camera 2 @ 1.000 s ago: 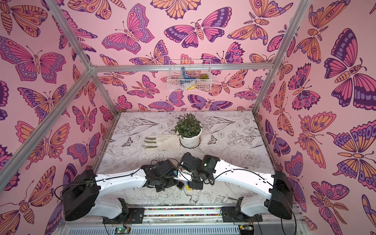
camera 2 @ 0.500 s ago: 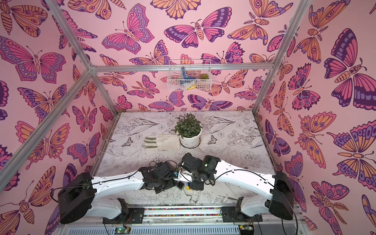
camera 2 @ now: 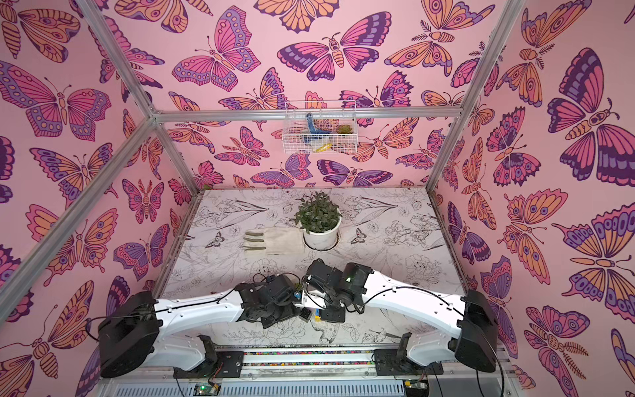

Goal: Assemble a giraffe with lego
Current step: Adjust the lego brick at the center of the board.

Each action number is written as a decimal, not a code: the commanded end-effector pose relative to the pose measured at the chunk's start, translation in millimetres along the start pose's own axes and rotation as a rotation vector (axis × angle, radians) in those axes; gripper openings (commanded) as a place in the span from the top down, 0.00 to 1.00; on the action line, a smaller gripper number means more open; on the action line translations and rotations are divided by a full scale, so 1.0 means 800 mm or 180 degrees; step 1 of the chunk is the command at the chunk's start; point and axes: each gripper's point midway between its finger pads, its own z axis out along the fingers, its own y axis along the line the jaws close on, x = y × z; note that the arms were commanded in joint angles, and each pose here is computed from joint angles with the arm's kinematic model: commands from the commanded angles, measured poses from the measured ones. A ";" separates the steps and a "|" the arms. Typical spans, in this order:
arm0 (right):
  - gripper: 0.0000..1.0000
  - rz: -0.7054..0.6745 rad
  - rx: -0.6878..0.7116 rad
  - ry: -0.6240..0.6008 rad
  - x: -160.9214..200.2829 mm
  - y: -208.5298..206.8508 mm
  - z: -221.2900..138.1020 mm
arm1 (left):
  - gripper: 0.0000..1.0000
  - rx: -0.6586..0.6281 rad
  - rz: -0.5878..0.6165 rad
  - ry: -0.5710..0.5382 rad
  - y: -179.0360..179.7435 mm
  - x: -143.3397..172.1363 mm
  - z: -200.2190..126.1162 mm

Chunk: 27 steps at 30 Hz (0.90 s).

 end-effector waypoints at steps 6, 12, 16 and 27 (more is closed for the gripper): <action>0.77 0.0170 0.0172 -0.0101 -0.005 -0.015 -0.004 | 0.13 -0.0414 0.0024 0.0142 0.047 0.030 0.006; 0.77 0.0178 0.0188 -0.0082 -0.003 -0.017 -0.003 | 0.13 -0.0421 0.0024 0.0132 0.049 0.035 0.005; 0.77 0.0218 0.0223 -0.0065 0.000 -0.021 -0.001 | 0.14 -0.0417 0.0037 0.0125 0.050 0.039 0.004; 0.77 0.0759 0.0255 -0.0257 0.021 -0.040 -0.013 | 0.14 -0.0384 0.0047 0.0064 0.047 0.040 0.003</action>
